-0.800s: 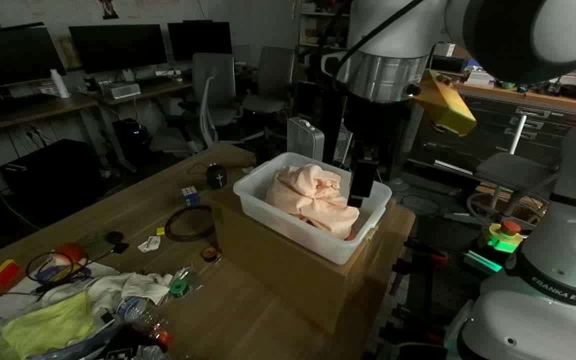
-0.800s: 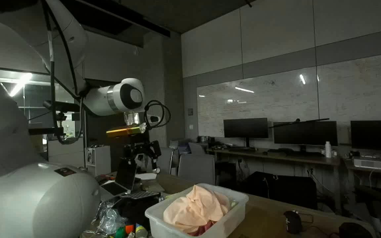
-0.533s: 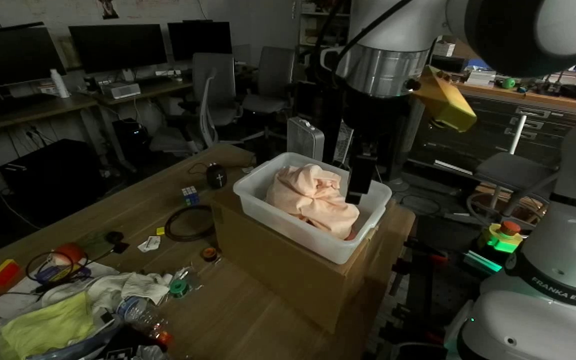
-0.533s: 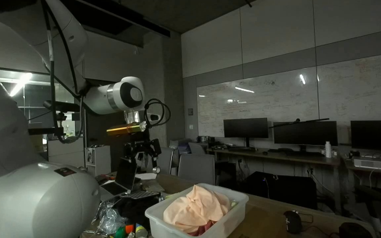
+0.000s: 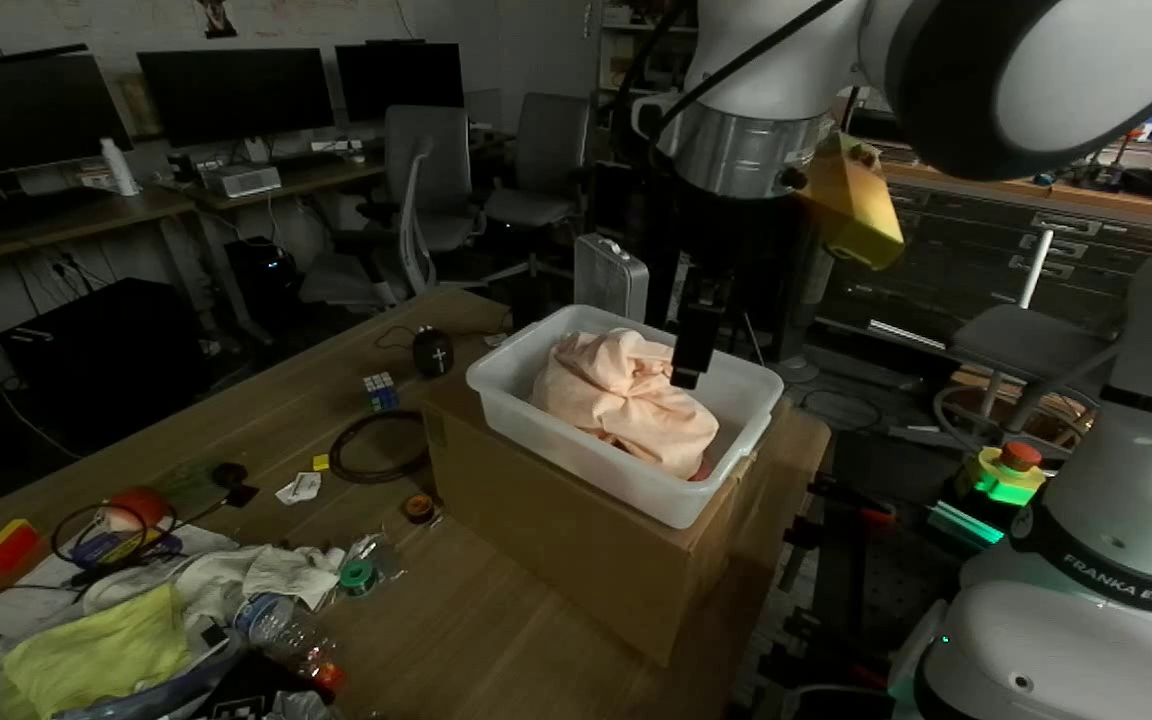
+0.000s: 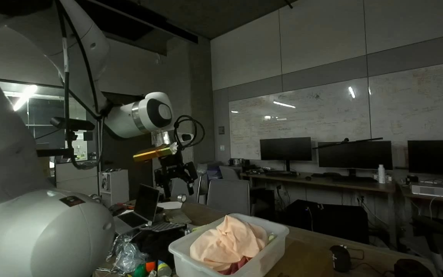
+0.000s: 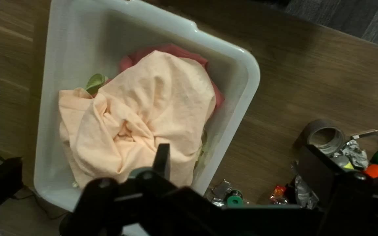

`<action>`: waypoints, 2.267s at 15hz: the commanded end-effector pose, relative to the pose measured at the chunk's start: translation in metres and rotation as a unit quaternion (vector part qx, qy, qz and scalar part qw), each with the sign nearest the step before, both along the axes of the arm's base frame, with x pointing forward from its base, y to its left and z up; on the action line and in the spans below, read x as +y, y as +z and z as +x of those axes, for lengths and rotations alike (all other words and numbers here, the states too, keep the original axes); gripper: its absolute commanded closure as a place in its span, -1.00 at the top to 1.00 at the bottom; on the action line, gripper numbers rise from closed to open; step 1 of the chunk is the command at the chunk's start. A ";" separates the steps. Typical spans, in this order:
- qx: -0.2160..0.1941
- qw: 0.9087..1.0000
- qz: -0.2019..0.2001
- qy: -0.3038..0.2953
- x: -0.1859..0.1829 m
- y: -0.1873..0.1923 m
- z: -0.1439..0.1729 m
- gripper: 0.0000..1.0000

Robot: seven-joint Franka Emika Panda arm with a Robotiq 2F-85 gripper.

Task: Remove the shirts from the basket and put them on the table.

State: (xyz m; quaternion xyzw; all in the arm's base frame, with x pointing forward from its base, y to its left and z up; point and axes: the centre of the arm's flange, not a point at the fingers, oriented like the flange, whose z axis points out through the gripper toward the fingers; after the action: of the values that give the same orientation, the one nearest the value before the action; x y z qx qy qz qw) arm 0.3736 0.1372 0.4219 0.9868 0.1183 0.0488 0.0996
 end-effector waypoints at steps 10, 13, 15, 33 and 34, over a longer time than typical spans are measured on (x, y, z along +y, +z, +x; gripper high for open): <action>-0.042 0.992 -0.034 -0.118 -0.046 -0.049 0.105 1.00; -0.027 0.989 -0.032 -0.141 -0.059 -0.065 0.121 1.00; -0.019 0.988 -0.028 -0.151 -0.067 -0.076 0.131 1.00; 0.047 0.973 0.045 -0.222 -0.116 -0.158 0.158 1.00; 0.047 0.972 0.047 -0.224 -0.116 -0.159 0.158 0.75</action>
State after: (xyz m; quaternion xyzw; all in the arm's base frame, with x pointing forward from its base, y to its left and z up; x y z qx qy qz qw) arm 0.5229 0.0216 0.2647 0.9916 -0.1057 -0.0227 0.0707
